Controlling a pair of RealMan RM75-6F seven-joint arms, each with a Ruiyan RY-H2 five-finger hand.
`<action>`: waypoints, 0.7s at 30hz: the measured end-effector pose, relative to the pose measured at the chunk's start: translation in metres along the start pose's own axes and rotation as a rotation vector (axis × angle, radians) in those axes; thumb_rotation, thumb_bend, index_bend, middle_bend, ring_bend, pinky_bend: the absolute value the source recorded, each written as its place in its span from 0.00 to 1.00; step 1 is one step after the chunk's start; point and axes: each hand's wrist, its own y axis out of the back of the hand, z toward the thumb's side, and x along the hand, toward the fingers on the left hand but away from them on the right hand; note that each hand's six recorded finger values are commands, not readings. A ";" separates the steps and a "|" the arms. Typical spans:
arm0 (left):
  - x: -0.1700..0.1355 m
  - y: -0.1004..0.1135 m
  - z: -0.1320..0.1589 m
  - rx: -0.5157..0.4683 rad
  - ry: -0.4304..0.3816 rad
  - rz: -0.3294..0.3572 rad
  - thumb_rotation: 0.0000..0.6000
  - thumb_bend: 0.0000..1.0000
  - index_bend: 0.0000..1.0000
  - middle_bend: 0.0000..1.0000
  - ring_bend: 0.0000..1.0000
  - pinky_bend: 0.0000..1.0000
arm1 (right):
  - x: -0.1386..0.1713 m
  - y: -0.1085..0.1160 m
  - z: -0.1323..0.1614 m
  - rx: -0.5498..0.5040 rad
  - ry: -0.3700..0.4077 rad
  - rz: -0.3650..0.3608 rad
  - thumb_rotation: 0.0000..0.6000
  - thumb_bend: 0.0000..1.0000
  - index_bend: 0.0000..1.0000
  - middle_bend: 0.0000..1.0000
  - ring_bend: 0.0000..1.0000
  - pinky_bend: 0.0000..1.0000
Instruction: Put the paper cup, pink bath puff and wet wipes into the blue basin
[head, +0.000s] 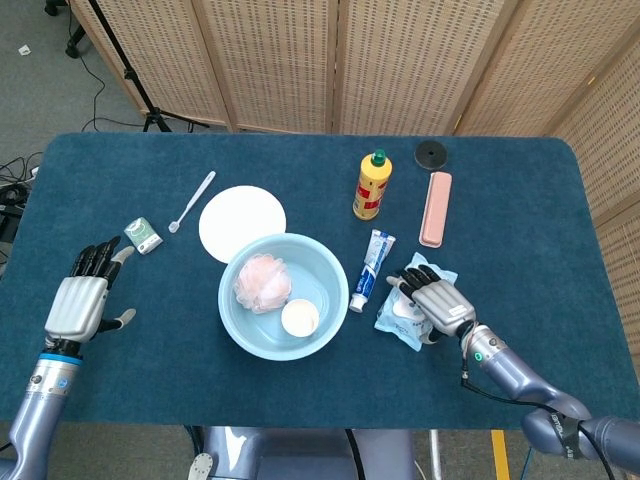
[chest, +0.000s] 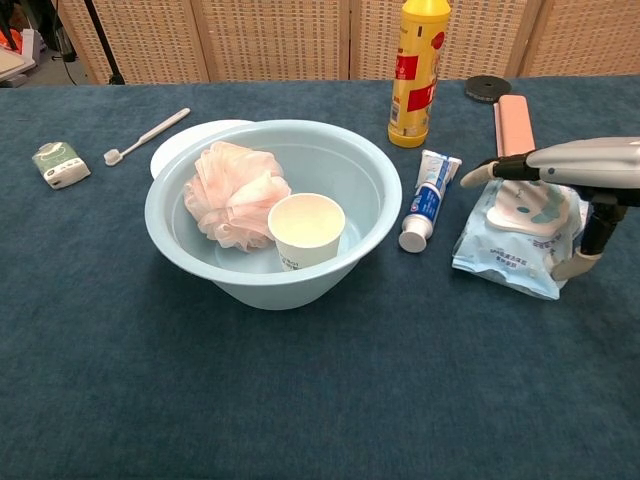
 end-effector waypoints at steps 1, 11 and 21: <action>0.000 0.000 0.000 -0.001 0.000 0.000 1.00 0.19 0.12 0.00 0.00 0.05 | -0.002 0.000 0.002 0.002 0.005 0.001 1.00 0.05 0.03 0.00 0.00 0.00; -0.001 -0.002 0.003 -0.003 -0.010 -0.014 1.00 0.19 0.12 0.00 0.00 0.05 | -0.016 -0.002 0.002 0.014 0.013 0.017 1.00 0.05 0.07 0.00 0.00 0.00; -0.001 -0.005 0.006 -0.003 -0.023 -0.028 1.00 0.20 0.12 0.00 0.00 0.05 | -0.022 -0.001 -0.006 0.030 0.002 -0.044 1.00 0.10 0.36 0.20 0.11 0.20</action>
